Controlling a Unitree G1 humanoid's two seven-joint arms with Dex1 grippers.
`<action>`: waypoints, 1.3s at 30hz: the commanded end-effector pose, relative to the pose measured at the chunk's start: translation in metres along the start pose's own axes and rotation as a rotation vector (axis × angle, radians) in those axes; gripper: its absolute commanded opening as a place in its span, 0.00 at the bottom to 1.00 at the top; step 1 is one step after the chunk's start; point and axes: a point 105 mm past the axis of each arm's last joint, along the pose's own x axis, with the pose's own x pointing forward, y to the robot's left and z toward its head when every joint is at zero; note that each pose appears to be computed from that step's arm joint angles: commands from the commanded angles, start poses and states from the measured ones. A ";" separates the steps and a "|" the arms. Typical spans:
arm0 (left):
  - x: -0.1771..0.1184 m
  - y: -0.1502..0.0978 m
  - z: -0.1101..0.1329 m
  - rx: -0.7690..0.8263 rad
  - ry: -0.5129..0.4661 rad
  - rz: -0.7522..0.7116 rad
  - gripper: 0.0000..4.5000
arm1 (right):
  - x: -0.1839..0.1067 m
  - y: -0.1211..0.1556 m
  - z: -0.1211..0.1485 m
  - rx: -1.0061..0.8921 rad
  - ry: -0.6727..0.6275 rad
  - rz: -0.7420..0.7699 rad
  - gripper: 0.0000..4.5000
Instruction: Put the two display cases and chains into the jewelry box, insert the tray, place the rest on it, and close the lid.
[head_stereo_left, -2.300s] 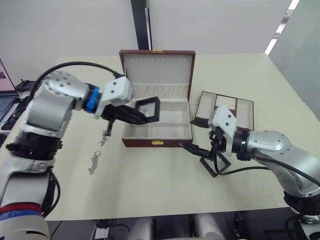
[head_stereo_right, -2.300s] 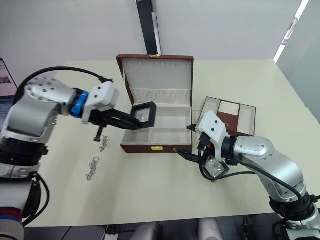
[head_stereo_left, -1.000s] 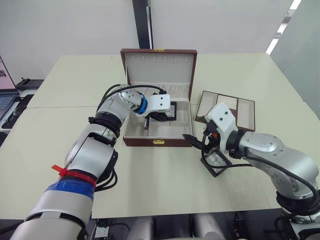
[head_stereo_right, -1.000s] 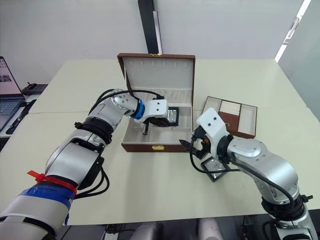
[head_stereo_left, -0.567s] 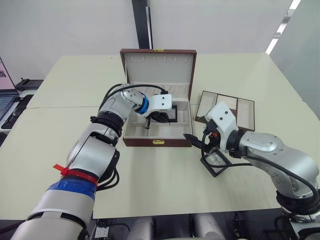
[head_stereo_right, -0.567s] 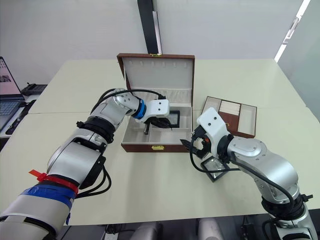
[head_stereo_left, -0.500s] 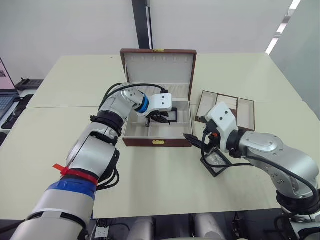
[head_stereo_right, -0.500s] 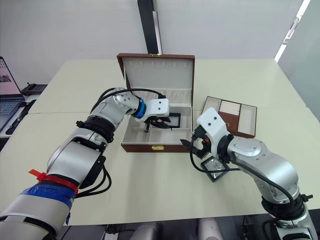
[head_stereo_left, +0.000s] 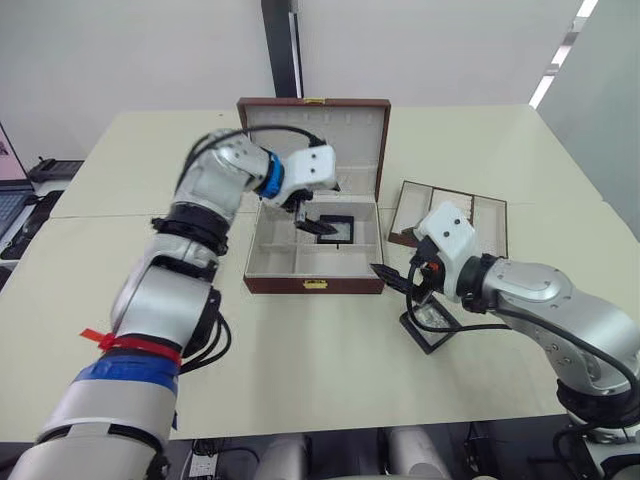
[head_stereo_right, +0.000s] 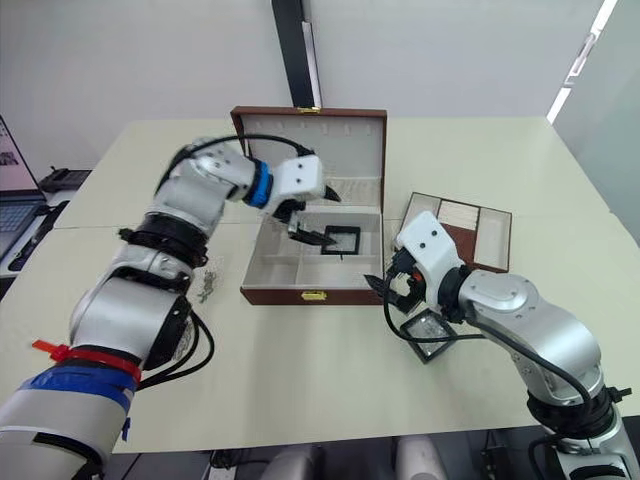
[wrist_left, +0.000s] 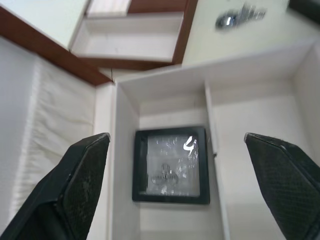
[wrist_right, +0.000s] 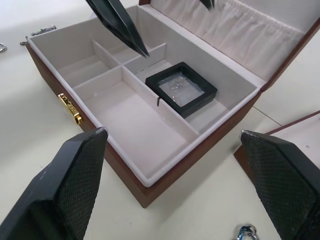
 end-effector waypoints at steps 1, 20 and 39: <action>-0.026 -0.017 0.004 -0.061 -0.087 0.009 0.99 | -0.010 -0.010 0.011 -0.063 -0.044 -0.023 1.00; -0.194 -0.111 -0.139 -0.614 0.024 0.651 0.99 | -0.120 -0.069 -0.055 -0.308 0.164 -0.088 1.00; -0.215 -0.216 -0.186 -0.882 0.140 0.745 0.99 | -0.186 -0.064 -0.119 -0.166 0.392 0.066 1.00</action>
